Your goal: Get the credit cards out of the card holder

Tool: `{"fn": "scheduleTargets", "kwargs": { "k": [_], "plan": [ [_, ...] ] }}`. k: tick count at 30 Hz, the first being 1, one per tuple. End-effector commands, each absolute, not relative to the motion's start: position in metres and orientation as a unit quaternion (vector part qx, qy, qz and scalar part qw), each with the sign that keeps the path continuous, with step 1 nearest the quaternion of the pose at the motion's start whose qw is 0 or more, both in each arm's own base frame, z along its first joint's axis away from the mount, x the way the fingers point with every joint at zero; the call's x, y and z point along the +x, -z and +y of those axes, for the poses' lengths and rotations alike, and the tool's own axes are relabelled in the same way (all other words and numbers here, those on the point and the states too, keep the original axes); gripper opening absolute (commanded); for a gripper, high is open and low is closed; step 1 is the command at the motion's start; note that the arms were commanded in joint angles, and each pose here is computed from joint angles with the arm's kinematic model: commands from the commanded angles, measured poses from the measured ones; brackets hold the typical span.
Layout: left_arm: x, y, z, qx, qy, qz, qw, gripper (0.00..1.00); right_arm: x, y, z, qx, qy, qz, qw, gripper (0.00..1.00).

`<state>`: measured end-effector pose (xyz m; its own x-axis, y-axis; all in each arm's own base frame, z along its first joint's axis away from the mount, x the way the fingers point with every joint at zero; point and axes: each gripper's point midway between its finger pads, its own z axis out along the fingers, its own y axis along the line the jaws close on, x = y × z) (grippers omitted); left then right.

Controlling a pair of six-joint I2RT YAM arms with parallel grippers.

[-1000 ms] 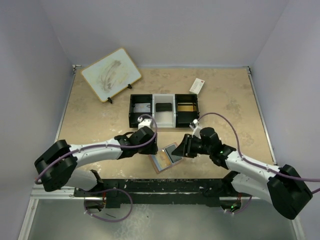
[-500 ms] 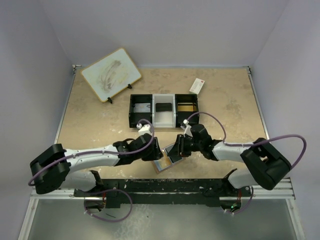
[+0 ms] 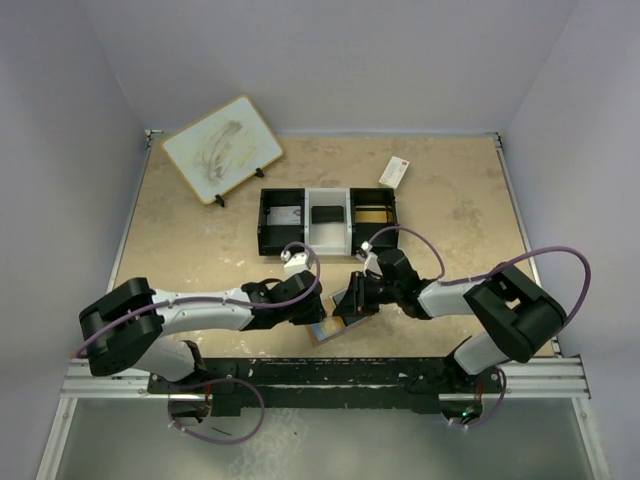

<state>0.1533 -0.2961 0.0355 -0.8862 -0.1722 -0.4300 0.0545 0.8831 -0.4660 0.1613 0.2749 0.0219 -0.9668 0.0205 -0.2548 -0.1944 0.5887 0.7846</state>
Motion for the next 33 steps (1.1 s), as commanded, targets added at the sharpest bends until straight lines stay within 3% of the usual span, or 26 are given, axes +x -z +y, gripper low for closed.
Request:
{"fn": "scheduleTargets", "kwargs": {
  "k": [1, 5, 8, 12, 23, 26, 29, 33],
  "plan": [
    [0.155, -0.032, -0.301, -0.029, 0.231, 0.943, 0.238, 0.25, 0.162, -0.025, 0.279, -0.063, -0.465, 0.874, 0.129, 0.27],
    [0.155, -0.026, -0.294, -0.028, 0.211, 0.947, 0.24, 0.22, 0.163, -0.025, 0.277, -0.041, -0.464, 0.875, 0.133, 0.15],
    [0.155, -0.024, -0.289, -0.025, 0.195, 0.95, 0.242, 0.22, 0.157, -0.024, 0.275, -0.037, -0.466, 0.876, 0.121, 0.14],
    [0.154, -0.017, -0.282, -0.017, 0.175, 0.955, 0.24, 0.22, 0.157, -0.025, 0.274, -0.031, -0.466, 0.876, 0.122, 0.22],
    [0.154, -0.008, -0.263, 0.006, 0.108, 0.963, 0.248, 0.19, 0.164, -0.03, 0.271, 0.004, -0.46, 0.877, 0.136, 0.28],
    [0.153, -0.006, -0.261, 0.008, 0.104, 0.964, 0.245, 0.18, 0.164, -0.036, 0.274, 0.0, -0.47, 0.872, 0.139, 0.21],
    [0.152, -0.005, -0.261, 0.01, 0.103, 0.964, 0.246, 0.18, 0.163, -0.037, 0.275, 0.001, -0.479, 0.867, 0.137, 0.07],
    [0.152, -0.005, -0.259, 0.011, 0.1, 0.964, 0.246, 0.18, 0.163, -0.036, 0.275, 0.008, -0.481, 0.867, 0.135, 0.02]
  ]
}}
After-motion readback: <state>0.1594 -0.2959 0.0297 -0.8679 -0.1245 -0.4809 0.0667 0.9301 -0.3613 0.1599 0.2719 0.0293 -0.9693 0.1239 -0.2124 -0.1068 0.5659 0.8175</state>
